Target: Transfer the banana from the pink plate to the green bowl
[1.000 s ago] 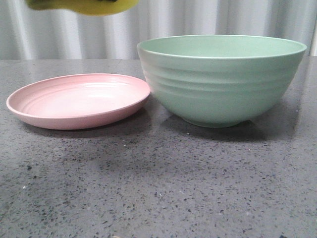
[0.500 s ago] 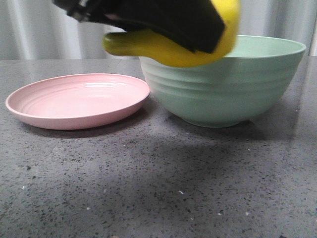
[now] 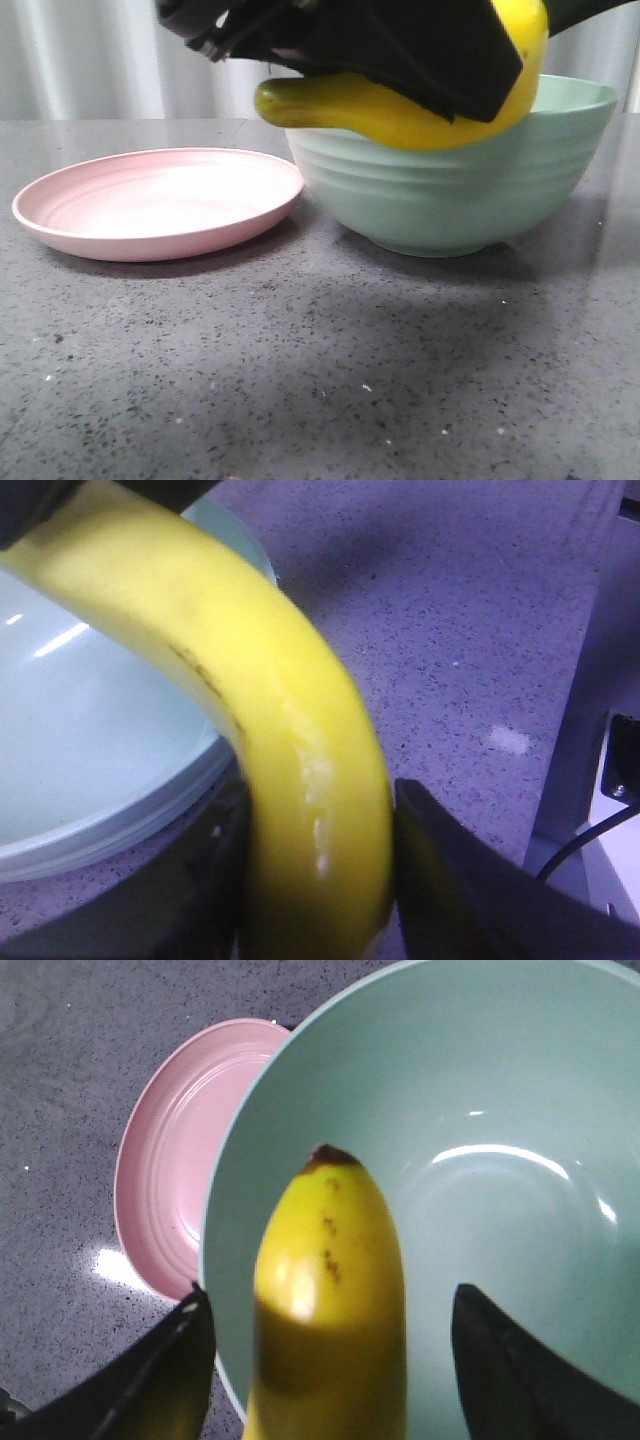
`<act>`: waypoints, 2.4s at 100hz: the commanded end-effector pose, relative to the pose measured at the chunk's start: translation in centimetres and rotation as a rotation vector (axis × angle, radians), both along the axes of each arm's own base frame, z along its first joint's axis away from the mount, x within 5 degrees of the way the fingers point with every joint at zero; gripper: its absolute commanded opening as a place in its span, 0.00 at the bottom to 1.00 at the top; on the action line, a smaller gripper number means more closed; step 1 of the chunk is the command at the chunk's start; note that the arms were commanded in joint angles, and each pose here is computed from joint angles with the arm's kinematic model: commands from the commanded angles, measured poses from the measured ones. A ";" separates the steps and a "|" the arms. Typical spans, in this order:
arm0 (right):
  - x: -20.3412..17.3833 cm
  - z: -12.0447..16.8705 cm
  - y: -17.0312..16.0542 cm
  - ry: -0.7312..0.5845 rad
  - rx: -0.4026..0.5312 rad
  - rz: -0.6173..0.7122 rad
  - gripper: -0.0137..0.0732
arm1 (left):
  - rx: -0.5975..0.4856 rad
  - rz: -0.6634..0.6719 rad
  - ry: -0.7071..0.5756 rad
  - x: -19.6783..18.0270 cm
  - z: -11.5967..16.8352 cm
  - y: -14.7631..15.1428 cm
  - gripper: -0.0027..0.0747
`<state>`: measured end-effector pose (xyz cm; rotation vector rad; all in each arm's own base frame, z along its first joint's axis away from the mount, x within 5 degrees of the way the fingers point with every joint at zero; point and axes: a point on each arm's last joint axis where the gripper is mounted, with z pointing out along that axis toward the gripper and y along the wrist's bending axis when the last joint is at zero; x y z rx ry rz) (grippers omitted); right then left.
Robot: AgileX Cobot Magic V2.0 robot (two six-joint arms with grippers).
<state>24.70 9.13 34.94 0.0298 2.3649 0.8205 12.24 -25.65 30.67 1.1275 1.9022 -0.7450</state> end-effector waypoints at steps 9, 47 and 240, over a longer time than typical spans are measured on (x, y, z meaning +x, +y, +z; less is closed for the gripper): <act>1.0 1.3 0.4 -0.047 0.048 0.000 0.64 | -0.137 0.014 -0.069 0.1 2.7 -0.2 0.15; 1.0 1.0 0.5 -0.021 0.046 0.014 0.31 | -0.178 0.022 -0.105 0.2 3.2 -0.3 0.36; 1.9 6.8 -4.5 -0.335 -0.239 -0.120 0.14 | -0.491 0.079 -0.367 -3.2 11.9 9.6 0.01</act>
